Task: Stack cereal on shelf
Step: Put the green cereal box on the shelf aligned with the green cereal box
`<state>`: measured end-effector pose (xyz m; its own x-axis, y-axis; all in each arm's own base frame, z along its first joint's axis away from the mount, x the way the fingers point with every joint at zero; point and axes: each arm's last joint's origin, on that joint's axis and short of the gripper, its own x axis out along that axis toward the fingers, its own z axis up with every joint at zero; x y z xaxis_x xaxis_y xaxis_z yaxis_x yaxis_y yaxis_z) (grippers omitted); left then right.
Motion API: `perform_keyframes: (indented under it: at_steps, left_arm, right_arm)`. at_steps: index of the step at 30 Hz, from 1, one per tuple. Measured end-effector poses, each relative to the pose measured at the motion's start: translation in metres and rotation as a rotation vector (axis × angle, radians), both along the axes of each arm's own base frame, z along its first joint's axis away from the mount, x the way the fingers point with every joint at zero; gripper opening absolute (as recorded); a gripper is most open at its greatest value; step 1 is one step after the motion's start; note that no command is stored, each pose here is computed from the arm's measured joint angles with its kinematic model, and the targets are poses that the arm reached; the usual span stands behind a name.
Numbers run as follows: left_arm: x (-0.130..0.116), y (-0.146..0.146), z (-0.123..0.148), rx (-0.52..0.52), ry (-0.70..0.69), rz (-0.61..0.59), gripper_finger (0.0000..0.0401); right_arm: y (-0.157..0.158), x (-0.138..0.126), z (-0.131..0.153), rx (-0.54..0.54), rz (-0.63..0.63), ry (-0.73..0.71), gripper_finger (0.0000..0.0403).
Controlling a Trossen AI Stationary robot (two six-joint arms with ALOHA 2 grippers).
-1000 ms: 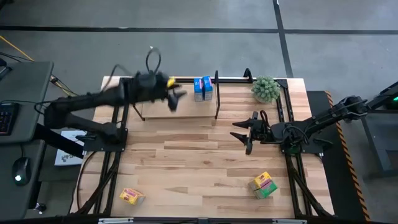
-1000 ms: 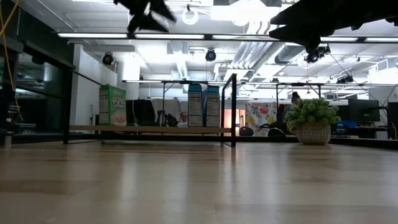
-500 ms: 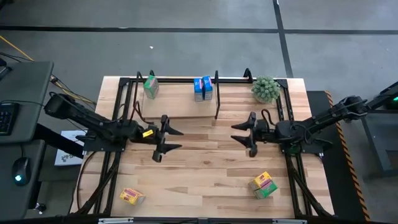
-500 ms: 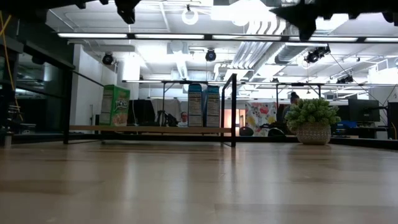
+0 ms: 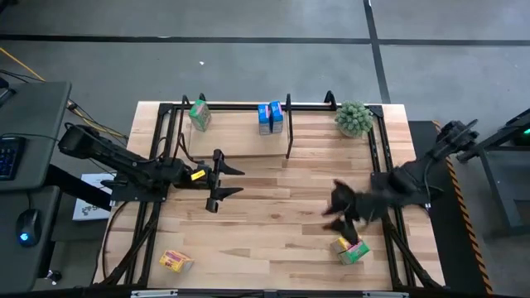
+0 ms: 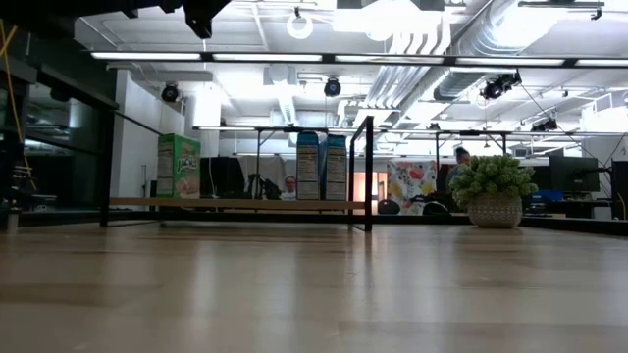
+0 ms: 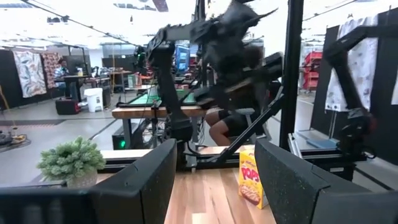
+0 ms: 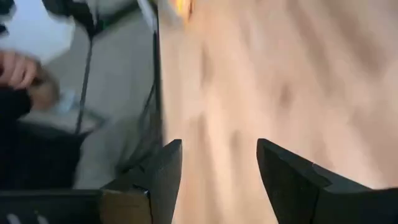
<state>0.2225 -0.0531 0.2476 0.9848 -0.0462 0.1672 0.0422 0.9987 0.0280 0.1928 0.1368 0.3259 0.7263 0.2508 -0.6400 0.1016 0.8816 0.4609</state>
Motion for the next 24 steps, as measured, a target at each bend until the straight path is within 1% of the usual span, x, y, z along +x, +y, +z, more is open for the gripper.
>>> perform_keyframes:
  at_steps: [2, 4, 6, 9, 12, 14, 18, 21, 24]
  left_arm:
    - [0.000, 0.000, 0.000, 0.000, 0.001, 0.002, 0.0206]
    - [0.000, 0.000, 0.000, 0.000, 0.003, 0.003, 0.0206]
    - [0.000, 0.000, 0.000, 0.000, 0.003, 0.006, 0.0206]
    - [0.000, 0.000, 0.000, -0.001, 0.004, 0.012, 0.0207]
    - [0.000, 0.000, 0.000, -0.002, 0.004, 0.017, 0.0207]
    - [0.000, 0.000, 0.000, -0.002, 0.004, 0.017, 0.0207]
    - [0.000, 0.001, 0.000, 0.001, 0.004, 0.018, 0.0207]
    - [0.000, 0.001, 0.000, 0.050, 0.002, 0.027, 0.0207]
    - [0.000, 0.001, 0.000, 0.075, 0.001, 0.034, 0.0207]
  right_arm:
    - [0.021, -0.003, 0.006, 0.065, -0.012, 0.134, 0.0200]
    - [0.042, -0.009, 0.009, 0.109, -0.057, 0.252, 0.0200]
    - [0.062, -0.015, 0.007, 0.121, -0.105, 0.370, 0.0200]
    - [0.086, -0.025, 0.003, 0.101, -0.179, 0.486, 0.0200]
    - [0.106, -0.028, -0.006, 0.065, -0.220, 0.542, 0.0200]
    - [0.116, -0.028, -0.014, 0.033, -0.231, 0.541, 0.0199]
    - [0.127, -0.026, -0.028, 0.002, -0.244, 0.576, 0.0185]
    - [0.126, -0.026, -0.033, -0.029, -0.294, 0.595, 0.0157]
    - [0.119, -0.026, -0.034, -0.047, -0.369, 0.620, 0.0109]
